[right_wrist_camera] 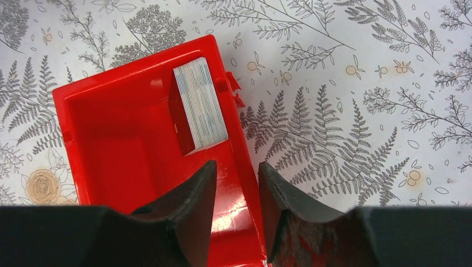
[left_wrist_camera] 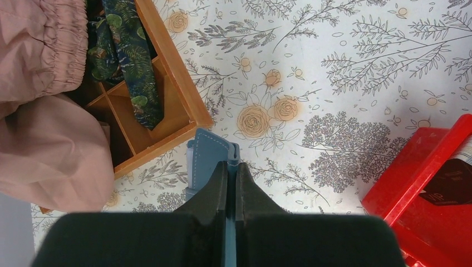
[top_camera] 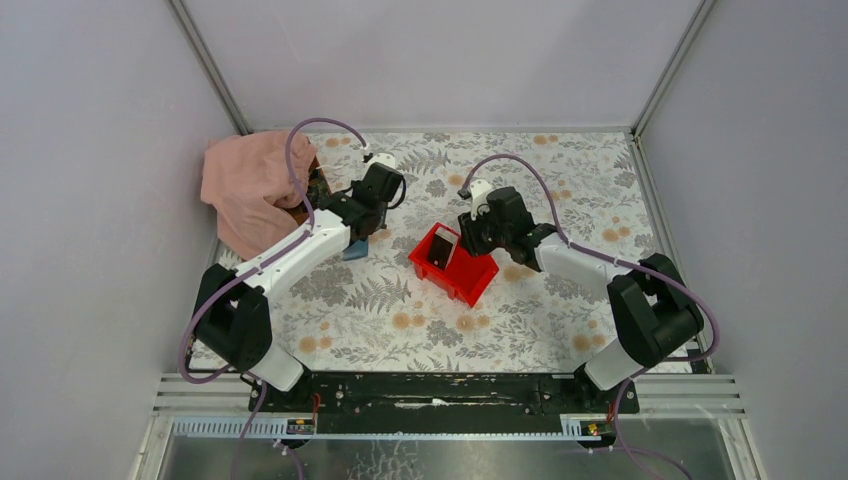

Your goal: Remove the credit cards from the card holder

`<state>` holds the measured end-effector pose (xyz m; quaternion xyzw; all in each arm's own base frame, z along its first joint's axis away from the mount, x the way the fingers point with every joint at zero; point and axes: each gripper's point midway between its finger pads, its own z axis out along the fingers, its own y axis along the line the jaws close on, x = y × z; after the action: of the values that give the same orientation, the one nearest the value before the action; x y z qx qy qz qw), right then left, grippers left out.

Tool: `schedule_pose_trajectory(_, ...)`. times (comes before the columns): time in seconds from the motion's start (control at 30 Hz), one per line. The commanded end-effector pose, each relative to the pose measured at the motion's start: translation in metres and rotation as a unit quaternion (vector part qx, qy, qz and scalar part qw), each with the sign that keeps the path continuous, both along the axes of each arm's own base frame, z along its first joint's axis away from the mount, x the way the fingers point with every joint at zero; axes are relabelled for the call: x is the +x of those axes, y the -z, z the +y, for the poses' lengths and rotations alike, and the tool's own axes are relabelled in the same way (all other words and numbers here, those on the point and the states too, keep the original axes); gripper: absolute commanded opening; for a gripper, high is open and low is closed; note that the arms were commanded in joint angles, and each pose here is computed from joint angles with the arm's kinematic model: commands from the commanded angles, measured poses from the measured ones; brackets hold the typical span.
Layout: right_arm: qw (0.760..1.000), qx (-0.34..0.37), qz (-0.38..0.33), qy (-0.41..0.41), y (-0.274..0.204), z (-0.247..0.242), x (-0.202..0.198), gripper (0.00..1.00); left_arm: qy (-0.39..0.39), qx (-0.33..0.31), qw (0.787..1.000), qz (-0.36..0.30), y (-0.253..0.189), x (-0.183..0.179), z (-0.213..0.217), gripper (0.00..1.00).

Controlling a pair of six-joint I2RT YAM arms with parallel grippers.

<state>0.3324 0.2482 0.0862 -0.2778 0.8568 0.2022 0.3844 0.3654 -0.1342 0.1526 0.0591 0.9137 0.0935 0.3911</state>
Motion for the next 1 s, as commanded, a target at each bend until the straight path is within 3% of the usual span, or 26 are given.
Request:
schedule_pose_trajectory(0.0,0.999,-0.006,-0.031,0.008,-0.019,0.004,0.014,0.40,-0.011,-0.005,0.999,-0.038,-0.016,0.008,0.002,0.00)
schedule_pose_trajectory(0.67,0.999,-0.022,-0.029,0.029,-0.012,-0.002,0.020,0.13,-0.010,-0.001,0.999,-0.033,-0.012,0.008,0.002,0.00)
schedule_pose_trajectory(0.83,0.997,-0.033,-0.042,0.064,-0.015,-0.012,0.027,0.01,-0.010,0.000,0.999,-0.032,-0.011,0.008,0.003,0.00)
schedule_pose_trajectory(0.97,0.991,-0.050,-0.054,0.110,-0.015,-0.026,0.036,0.00,-0.011,0.000,0.999,-0.033,-0.011,0.007,0.003,0.00)
